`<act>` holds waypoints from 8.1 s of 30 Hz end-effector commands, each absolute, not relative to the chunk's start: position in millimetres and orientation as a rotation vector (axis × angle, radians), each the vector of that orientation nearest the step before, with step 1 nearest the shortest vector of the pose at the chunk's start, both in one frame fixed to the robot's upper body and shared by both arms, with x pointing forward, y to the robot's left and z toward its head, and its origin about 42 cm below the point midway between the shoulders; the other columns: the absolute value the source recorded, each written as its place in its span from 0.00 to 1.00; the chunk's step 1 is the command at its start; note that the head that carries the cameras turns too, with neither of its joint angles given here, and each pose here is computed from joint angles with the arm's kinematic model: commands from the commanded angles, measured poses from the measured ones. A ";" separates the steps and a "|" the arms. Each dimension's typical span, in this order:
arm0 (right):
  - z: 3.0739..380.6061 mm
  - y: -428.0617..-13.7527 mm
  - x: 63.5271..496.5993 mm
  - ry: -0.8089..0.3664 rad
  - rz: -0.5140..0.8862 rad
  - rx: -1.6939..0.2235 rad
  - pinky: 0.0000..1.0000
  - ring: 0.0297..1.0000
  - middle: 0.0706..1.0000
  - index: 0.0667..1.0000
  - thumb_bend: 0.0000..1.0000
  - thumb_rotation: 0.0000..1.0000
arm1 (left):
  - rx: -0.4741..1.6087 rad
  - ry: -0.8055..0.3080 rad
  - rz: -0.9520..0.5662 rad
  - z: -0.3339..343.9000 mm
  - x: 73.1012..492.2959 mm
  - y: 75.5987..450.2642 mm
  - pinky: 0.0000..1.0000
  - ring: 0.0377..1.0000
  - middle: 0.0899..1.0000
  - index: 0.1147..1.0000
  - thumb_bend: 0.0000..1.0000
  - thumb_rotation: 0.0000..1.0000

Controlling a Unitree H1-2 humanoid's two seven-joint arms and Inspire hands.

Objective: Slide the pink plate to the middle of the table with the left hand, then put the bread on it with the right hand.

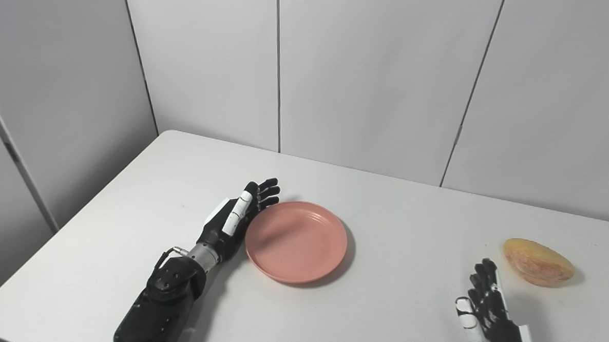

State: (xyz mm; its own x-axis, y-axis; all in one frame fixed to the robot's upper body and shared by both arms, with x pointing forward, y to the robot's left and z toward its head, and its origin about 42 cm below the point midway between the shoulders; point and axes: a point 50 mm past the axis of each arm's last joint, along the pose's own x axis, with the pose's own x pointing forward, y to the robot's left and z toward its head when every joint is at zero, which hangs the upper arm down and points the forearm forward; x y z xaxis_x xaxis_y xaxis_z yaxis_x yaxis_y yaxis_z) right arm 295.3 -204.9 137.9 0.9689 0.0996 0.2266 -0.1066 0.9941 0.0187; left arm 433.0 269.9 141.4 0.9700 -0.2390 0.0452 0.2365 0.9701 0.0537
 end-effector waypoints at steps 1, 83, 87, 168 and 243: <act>155.9 -201.6 301.1 -0.329 0.108 0.029 1.00 0.99 0.99 1.00 0.59 0.75 | 0.032 -0.070 -0.297 144.1 433.4 247.6 0.90 0.91 0.92 0.87 0.80 1.00; 253.8 -284.9 363.5 -0.540 -0.137 -0.604 0.88 0.91 0.91 0.93 0.68 0.58 | -0.065 -0.059 -0.358 113.0 403.9 179.7 1.00 1.00 0.98 0.95 0.76 1.00; 262.9 -301.4 376.2 -0.478 -0.124 -0.689 0.88 0.91 0.92 0.93 0.68 0.56 | -0.076 -0.075 -0.357 112.0 405.2 178.7 1.00 1.00 0.98 0.94 0.74 1.00; 255.1 -299.8 458.3 -0.447 -0.096 -0.907 0.37 0.38 0.44 0.51 0.51 0.00 | -0.087 -0.097 -0.345 117.1 397.1 168.8 1.00 1.00 1.00 0.96 0.75 1.00; 184.0 -146.8 407.0 -0.592 0.408 -0.829 0.41 0.40 0.44 0.50 0.51 0.00 | -0.127 -0.122 -0.281 130.5 390.4 134.3 1.00 0.98 0.95 0.90 0.70 1.00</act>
State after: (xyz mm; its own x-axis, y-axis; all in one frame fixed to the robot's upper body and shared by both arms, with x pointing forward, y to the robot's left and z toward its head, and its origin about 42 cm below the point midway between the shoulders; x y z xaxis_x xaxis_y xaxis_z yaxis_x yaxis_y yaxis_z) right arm 400.4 -151.4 162.1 0.8121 0.5346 0.2339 -0.1667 0.5966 -0.7850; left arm 391.8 140.0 126.5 0.9581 -0.2669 0.1042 0.2773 0.9553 -0.1025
